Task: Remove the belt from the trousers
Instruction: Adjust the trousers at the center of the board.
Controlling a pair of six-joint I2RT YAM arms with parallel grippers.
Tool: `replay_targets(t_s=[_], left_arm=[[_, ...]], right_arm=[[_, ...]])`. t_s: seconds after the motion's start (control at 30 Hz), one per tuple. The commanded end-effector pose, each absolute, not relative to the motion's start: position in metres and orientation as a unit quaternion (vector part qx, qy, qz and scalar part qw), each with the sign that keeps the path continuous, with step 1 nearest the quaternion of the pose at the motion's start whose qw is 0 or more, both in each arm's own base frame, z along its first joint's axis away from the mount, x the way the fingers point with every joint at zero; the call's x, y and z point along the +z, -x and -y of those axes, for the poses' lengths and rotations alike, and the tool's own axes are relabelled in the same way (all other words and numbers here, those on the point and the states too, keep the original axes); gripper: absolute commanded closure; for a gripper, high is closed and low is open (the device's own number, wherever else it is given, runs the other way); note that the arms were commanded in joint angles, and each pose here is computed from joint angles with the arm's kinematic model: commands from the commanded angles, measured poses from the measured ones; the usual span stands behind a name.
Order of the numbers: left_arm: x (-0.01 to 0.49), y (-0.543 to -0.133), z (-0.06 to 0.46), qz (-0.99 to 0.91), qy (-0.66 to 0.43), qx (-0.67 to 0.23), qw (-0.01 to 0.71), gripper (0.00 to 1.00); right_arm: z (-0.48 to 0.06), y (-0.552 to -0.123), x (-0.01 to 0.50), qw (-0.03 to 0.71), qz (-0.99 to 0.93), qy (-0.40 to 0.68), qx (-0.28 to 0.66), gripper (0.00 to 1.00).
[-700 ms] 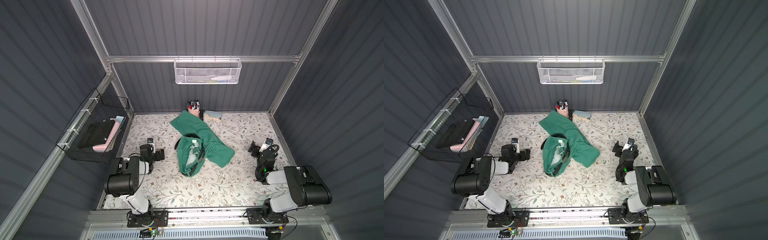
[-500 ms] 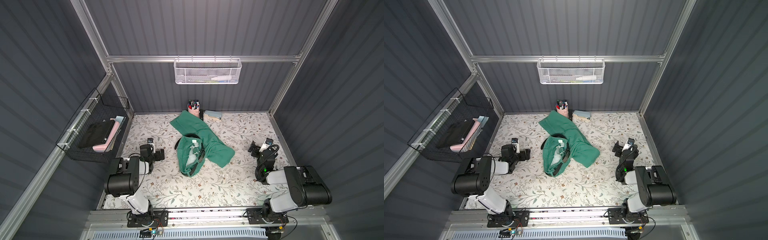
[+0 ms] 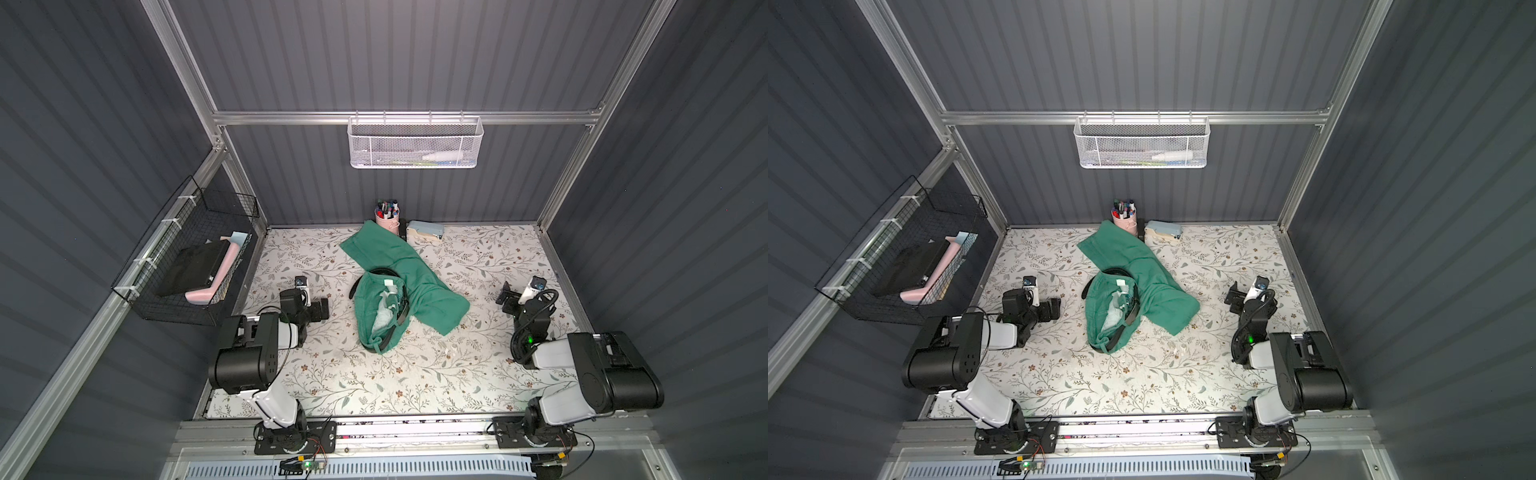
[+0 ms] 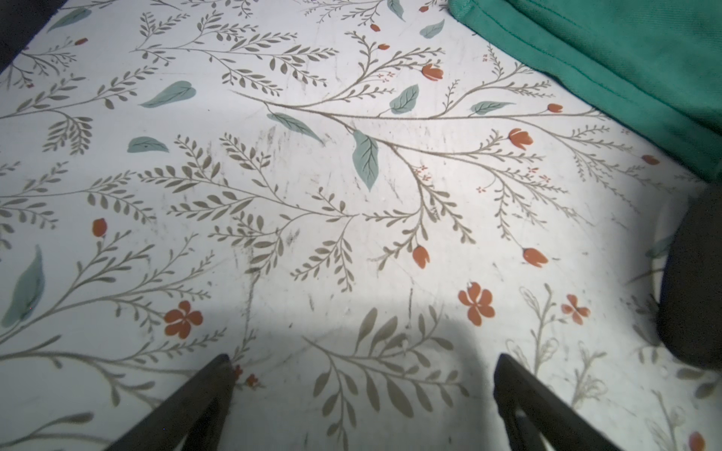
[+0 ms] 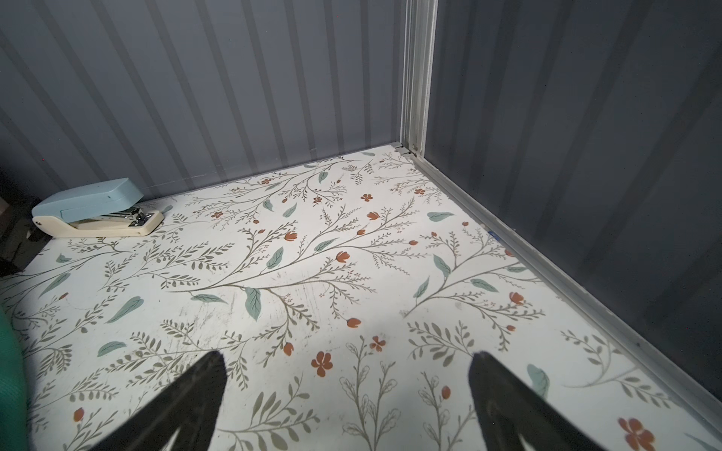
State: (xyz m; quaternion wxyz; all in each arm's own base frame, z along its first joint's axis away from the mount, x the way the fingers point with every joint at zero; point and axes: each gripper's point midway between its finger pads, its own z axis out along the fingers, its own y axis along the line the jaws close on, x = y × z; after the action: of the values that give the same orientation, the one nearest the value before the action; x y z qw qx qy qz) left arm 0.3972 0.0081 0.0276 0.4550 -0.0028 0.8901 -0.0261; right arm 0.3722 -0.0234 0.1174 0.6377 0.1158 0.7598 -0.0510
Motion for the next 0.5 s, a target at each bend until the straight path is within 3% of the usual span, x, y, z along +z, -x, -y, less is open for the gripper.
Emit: replay_targets(t_s=[0.0, 0.23, 0.37, 0.47], left_arm=[[0.007, -0.383, -0.007, -0.907, 0.013, -0.03, 0.419, 0.0], [0.014, -0.384, -0.01, -0.904, 0.017, -0.015, 0.426, 0.0], [0.053, -0.38, -0.015, -0.918, 0.02, 0.009, 0.395, 0.0], [0.097, -0.374, -0.013, -0.913, 0.013, 0.01, 0.408, 0.0]], right_arm=[[0.024, -0.375, 0.125, 0.647, -0.751, -0.119, -0.046, 0.01], [0.02, -0.374, 0.133, 0.66, -0.743, -0.105, -0.041, 0.01], [-0.007, -0.382, 0.159, 0.657, -0.753, -0.022, -0.01, 0.01], [-0.006, -0.387, 0.181, 0.628, -0.776, -0.064, 0.015, 0.01]])
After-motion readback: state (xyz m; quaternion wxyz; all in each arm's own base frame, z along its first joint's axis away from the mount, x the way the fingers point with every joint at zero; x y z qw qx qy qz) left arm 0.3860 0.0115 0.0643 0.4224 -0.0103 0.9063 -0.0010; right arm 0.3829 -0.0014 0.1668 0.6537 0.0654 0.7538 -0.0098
